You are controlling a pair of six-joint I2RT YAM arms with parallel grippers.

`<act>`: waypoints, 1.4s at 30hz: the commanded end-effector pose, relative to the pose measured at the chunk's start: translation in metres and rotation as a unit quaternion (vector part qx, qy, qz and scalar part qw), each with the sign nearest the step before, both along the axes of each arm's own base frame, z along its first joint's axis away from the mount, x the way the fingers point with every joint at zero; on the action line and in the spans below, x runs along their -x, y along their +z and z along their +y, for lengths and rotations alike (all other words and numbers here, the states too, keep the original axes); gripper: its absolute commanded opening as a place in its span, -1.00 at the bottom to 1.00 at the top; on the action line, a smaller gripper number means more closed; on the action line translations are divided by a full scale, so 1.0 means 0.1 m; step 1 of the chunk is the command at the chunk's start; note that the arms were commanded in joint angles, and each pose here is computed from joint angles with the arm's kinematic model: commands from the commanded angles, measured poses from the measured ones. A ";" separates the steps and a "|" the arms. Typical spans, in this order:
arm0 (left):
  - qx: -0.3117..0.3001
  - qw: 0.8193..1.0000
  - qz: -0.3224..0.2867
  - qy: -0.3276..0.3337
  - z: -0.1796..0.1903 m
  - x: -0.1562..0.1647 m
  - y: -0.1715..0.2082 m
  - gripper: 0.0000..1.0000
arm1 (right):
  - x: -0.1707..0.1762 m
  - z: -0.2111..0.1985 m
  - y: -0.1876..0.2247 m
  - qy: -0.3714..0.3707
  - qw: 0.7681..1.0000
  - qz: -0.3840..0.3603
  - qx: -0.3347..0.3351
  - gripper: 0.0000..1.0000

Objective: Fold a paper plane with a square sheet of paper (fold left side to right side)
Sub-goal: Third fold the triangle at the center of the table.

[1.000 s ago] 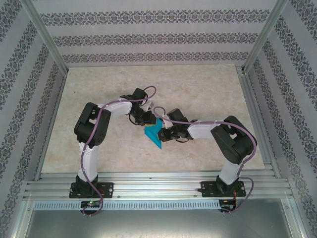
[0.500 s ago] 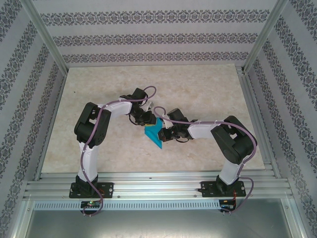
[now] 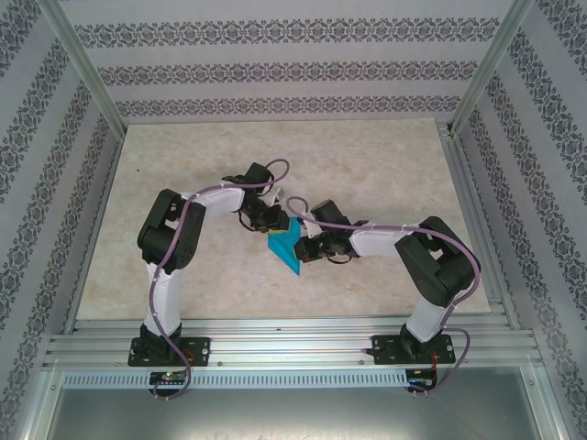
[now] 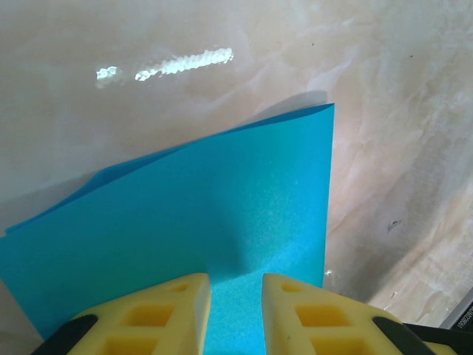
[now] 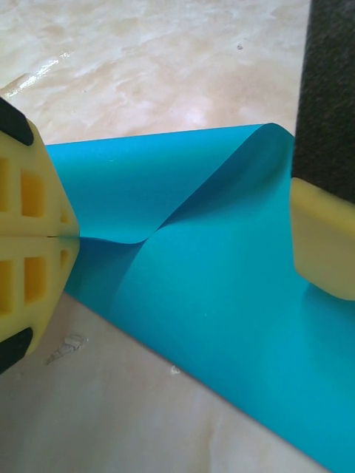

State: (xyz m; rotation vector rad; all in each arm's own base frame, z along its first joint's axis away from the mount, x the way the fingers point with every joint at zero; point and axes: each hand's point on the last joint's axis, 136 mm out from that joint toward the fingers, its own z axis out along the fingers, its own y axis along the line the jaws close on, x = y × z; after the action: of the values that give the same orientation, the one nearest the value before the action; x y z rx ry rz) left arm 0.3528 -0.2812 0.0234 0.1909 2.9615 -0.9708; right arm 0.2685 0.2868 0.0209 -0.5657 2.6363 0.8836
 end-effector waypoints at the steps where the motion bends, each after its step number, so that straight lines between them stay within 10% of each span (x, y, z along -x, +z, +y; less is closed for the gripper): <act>1: -0.038 0.999 0.024 -0.012 0.04 0.14 -0.28 -0.44 | -0.02 -0.03 -0.04 -0.003 1.000 0.000 0.007 -1.00; 42: -0.036 0.999 0.023 -0.014 0.04 0.15 -0.29 -0.44 | -0.17 0.02 0.01 -0.007 1.000 -0.005 0.013 -1.00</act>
State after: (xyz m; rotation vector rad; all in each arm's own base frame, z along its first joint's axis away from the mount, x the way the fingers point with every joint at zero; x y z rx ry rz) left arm 0.3527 -0.2815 0.0233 0.1926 2.9615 -0.9708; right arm 0.2734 0.2896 0.0179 -0.5617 2.6685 0.8674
